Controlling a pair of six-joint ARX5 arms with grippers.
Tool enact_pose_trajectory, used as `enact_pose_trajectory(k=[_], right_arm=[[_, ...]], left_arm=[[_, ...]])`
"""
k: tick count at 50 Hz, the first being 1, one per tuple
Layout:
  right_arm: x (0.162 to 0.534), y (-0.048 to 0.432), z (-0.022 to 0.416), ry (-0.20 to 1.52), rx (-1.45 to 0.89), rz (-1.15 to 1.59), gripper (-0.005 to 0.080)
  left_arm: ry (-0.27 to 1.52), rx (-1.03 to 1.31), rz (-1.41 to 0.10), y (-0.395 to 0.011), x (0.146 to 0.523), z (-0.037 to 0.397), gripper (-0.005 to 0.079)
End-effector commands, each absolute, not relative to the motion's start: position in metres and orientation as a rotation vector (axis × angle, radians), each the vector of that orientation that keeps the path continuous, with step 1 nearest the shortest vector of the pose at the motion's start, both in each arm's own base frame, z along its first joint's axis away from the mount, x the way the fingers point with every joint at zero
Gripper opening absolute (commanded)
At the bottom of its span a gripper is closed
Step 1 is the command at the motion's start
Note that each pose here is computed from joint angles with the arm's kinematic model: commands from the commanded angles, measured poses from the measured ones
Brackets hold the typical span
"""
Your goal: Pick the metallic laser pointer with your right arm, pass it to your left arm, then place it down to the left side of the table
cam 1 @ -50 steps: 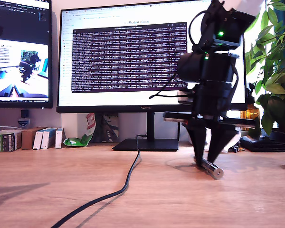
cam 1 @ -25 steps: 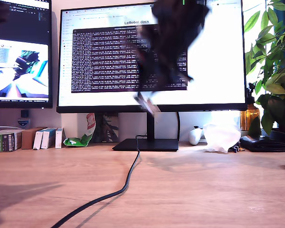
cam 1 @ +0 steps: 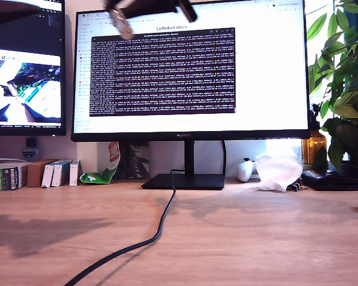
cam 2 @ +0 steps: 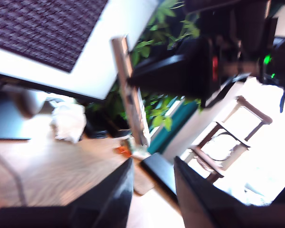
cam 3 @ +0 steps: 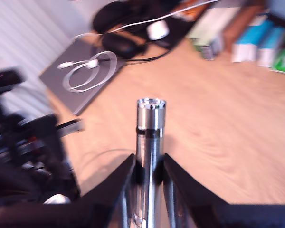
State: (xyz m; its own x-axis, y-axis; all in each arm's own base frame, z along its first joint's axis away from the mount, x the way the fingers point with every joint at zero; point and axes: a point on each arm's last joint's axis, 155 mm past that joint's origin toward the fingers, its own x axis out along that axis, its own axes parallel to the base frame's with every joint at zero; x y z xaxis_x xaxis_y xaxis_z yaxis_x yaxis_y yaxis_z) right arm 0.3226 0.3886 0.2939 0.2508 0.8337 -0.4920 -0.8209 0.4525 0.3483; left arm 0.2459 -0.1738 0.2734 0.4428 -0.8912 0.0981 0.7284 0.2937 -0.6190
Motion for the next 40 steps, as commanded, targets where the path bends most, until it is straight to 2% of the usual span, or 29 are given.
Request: enact_pose_trajectory(k=[1,21,40], right_arm=[[0.319,0.399,0.297,0.659,0.019,1.157,-0.0013],[0.303,0.422,0.318,0.572,0.037,1.246,-0.0013],[0.289,0.432,0.319,0.573,0.031,1.280,-0.0013]], left_arm=[[0.297,-0.660,-1.125,-0.179,0.248,0.276,0.0242],[0.314,-0.675,-1.177,-0.196,0.260,0.271,0.0241],[0.245,-0.645,-1.238,-0.203,0.260,0.299,0.0242]])
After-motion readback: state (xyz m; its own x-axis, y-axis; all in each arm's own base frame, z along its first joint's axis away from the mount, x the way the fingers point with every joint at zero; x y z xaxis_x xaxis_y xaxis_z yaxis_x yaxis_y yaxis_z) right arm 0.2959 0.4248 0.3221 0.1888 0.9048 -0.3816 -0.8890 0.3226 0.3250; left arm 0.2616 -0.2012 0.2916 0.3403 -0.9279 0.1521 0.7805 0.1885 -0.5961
